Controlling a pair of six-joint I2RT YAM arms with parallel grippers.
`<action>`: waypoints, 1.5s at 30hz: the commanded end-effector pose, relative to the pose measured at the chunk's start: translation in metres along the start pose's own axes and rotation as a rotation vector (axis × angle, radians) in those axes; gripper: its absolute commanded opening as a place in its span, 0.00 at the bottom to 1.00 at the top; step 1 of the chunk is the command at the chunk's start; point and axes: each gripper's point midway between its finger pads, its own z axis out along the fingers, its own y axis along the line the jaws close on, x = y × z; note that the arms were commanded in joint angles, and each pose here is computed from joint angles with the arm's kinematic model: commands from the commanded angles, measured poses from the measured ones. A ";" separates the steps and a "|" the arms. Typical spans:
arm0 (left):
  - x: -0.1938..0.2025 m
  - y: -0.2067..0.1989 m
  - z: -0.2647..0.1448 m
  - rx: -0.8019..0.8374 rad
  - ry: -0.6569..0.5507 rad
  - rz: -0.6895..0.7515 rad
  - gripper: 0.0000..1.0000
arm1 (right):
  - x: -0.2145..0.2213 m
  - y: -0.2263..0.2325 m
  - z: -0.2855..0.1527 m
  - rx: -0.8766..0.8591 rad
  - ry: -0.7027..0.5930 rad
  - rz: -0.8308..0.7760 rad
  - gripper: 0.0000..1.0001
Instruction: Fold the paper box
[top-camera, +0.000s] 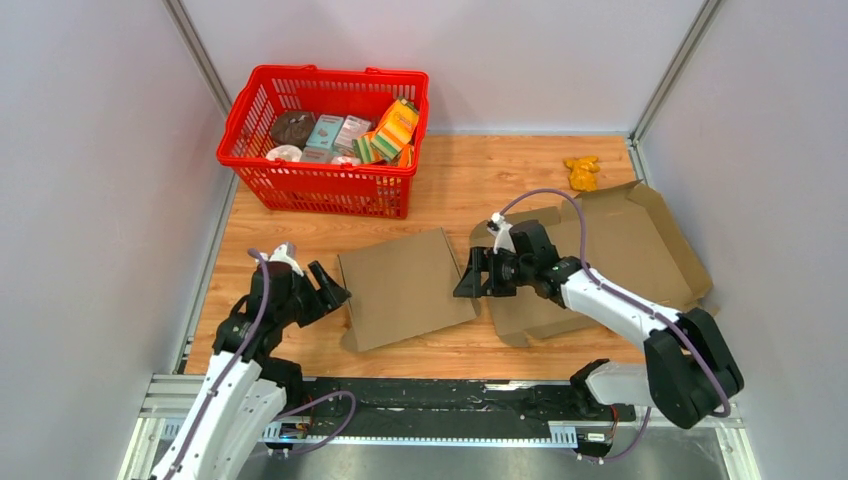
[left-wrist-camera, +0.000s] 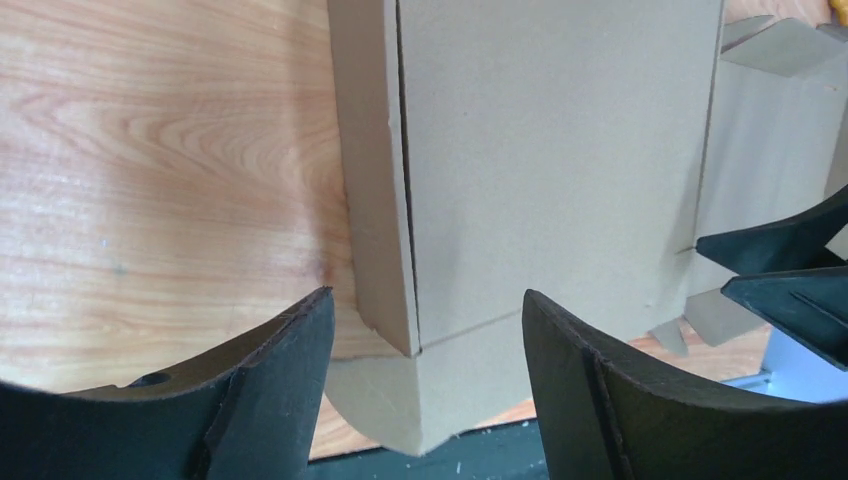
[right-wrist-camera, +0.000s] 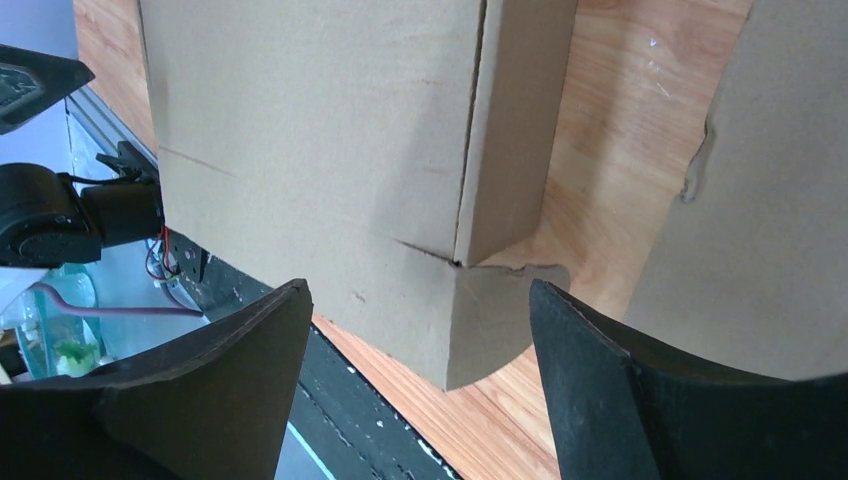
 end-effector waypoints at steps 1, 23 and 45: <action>0.019 0.012 -0.020 -0.075 0.065 -0.082 0.77 | 0.009 -0.001 -0.010 0.006 0.006 -0.056 0.83; 0.073 -0.031 -0.009 0.159 0.387 -0.137 0.77 | 0.034 0.039 0.003 -0.156 0.166 0.015 0.83; 0.065 -0.010 -0.002 0.072 0.262 -0.108 0.72 | 0.027 0.019 0.002 -0.028 0.103 -0.043 0.82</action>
